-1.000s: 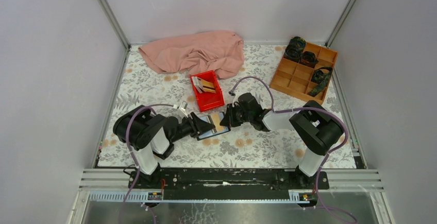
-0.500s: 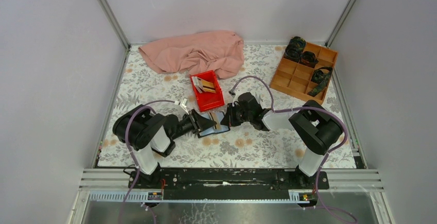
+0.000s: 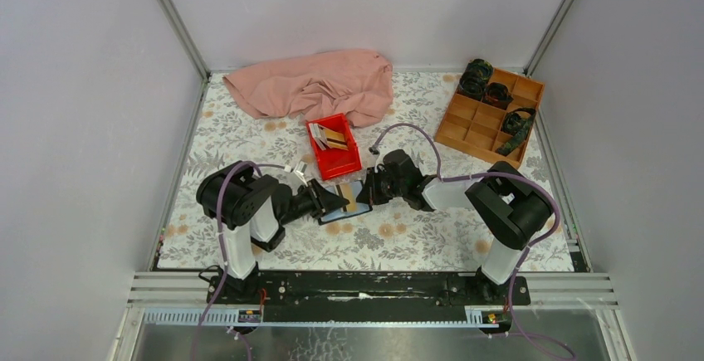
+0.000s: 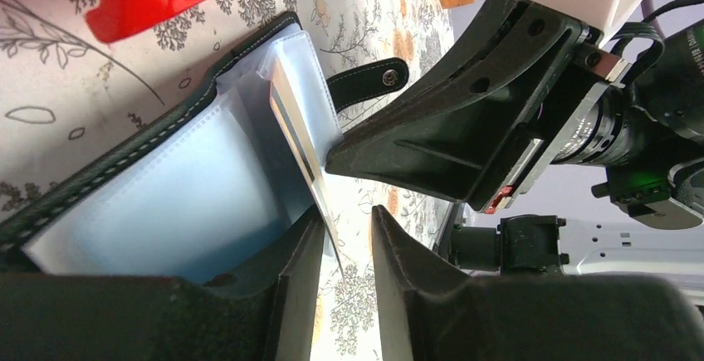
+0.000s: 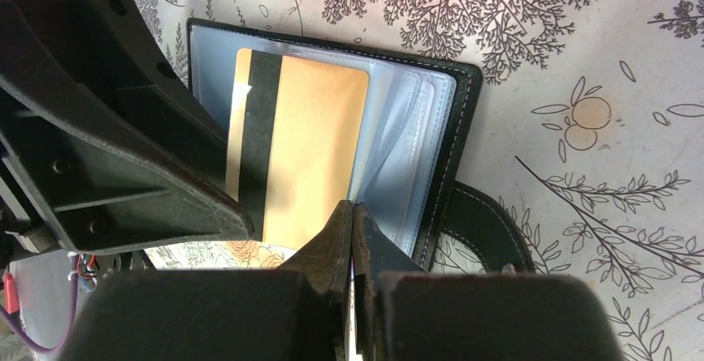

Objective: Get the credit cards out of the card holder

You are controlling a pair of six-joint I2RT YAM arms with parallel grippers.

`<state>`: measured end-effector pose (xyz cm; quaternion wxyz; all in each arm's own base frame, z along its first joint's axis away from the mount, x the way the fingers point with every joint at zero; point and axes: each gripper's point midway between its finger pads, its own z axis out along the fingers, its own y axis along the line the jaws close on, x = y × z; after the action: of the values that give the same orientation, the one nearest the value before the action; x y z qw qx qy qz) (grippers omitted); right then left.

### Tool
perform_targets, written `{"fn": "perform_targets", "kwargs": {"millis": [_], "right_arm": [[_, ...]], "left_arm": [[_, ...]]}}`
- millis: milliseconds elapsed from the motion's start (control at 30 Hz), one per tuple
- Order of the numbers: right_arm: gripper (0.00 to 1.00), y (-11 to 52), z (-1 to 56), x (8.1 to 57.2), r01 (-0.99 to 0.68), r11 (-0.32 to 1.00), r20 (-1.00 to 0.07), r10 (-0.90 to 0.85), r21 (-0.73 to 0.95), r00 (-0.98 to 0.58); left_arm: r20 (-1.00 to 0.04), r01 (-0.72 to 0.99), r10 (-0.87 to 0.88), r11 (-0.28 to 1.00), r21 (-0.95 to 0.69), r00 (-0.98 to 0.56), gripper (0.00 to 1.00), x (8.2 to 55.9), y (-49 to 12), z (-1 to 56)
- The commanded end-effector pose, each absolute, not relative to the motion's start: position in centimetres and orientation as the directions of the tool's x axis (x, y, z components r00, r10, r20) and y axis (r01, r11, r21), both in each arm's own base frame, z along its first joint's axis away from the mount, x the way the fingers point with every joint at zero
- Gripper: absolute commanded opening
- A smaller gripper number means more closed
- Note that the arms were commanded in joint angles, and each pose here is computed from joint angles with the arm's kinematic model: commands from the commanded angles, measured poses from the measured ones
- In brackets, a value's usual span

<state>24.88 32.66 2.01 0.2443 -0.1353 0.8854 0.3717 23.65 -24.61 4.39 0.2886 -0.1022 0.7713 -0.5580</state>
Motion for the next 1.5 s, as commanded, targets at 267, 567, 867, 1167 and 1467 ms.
{"fn": "perform_targets", "kwargs": {"millis": [267,567,867,1167,1467], "right_arm": [[0.00,32.8,1.9,24.4,-0.430,0.678,-0.525,-0.077,0.595,-0.848],[0.00,32.9,1.5,24.4,-0.428,0.678,-0.519,-0.079,0.598,-0.851],[0.00,32.8,1.6,24.4,-0.430,0.679,-0.523,-0.079,0.595,-0.849],[0.00,33.0,3.2,24.1,-0.452,0.647,-0.545,-0.067,0.614,-0.836],[0.36,33.9,15.2,20.9,-0.697,0.338,-0.745,0.017,0.632,-0.667]], "left_arm": [[-0.400,0.261,-0.515,0.323,-0.910,-0.758,0.12,24.3,-24.5,7.0],[-0.399,0.244,-0.524,0.341,-0.908,-0.752,0.14,22.8,-23.0,7.0],[-0.375,0.222,-0.529,0.331,-0.917,-0.761,0.04,21.3,-21.7,7.4],[-0.432,0.284,-0.549,0.337,-0.898,-0.715,0.00,21.0,-19.7,9.4],[-0.546,0.433,-0.513,0.333,-0.838,-0.662,0.00,21.1,-20.1,12.8]]}}
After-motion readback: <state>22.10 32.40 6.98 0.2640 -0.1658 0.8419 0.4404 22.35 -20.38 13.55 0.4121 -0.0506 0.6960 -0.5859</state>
